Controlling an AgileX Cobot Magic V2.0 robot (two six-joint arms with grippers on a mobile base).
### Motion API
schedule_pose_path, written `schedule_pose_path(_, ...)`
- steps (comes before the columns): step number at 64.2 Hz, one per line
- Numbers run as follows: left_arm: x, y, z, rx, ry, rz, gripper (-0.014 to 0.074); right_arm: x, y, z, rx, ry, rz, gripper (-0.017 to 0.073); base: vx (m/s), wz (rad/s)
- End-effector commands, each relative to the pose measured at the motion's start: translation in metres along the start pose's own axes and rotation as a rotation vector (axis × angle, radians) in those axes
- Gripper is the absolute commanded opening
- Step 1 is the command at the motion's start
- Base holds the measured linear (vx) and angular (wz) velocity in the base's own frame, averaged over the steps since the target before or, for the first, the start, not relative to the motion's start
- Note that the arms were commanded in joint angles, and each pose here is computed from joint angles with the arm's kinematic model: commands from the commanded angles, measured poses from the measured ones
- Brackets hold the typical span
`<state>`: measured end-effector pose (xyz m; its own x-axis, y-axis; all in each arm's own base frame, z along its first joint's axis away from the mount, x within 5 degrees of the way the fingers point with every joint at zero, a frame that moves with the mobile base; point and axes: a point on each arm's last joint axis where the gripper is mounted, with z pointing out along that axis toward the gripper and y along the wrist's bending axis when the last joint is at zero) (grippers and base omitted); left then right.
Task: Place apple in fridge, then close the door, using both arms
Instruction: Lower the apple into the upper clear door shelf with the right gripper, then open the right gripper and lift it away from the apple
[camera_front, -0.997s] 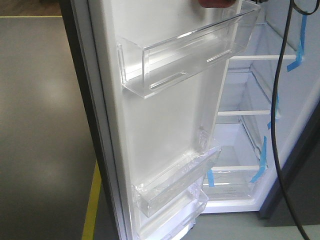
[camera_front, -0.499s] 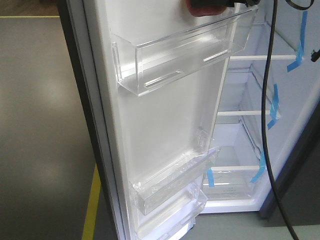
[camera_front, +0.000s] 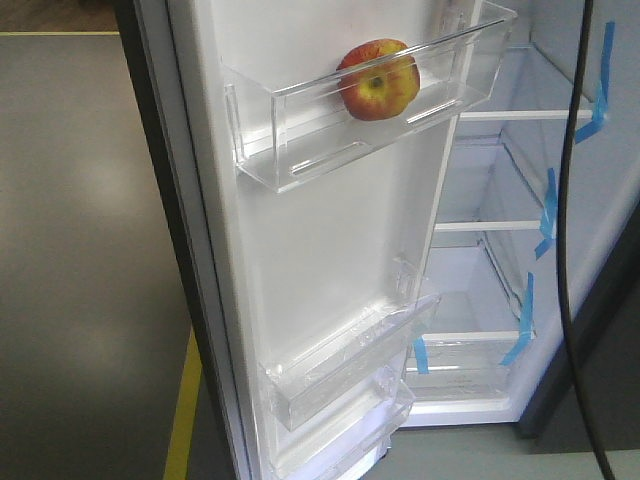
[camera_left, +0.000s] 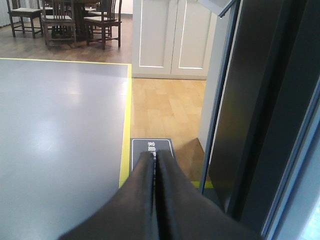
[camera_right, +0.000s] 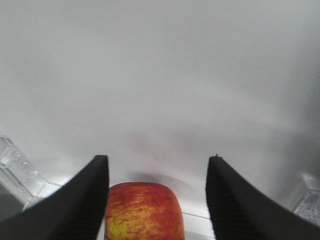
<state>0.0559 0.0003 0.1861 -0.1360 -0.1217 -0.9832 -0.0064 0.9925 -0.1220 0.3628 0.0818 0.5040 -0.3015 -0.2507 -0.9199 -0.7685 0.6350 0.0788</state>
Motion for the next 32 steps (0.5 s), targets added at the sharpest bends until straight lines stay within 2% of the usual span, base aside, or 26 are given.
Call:
schedule_pose_path(1,0.000,0.000,0.000,0.011,-0.062,-0.005,-0.0006,-0.025,0.037,-0.041,-0.003,-0.098,-0.058,0.0227,0.00,0.00)
schedule_pose_path(8,0.000,0.000,0.000,0.011,-0.062,-0.005,-0.0006,-0.032,0.055,-0.062,0.027,-0.123,-0.100,-0.0016,0.00,0.00)
schedule_pose_path(25,0.000,0.000,0.000,0.011,-0.062,-0.005,-0.0006,-0.041,0.104,-0.111,0.042,-0.196,-0.168,-0.0005,0.00,0.00)
schedule_pose_path(32,-0.002,-0.001,0.000,0.018,-0.086,-0.006,-0.0006,-0.024,0.112,-0.113,0.029,-0.149,-0.147,-0.0005,0.00,0.00)
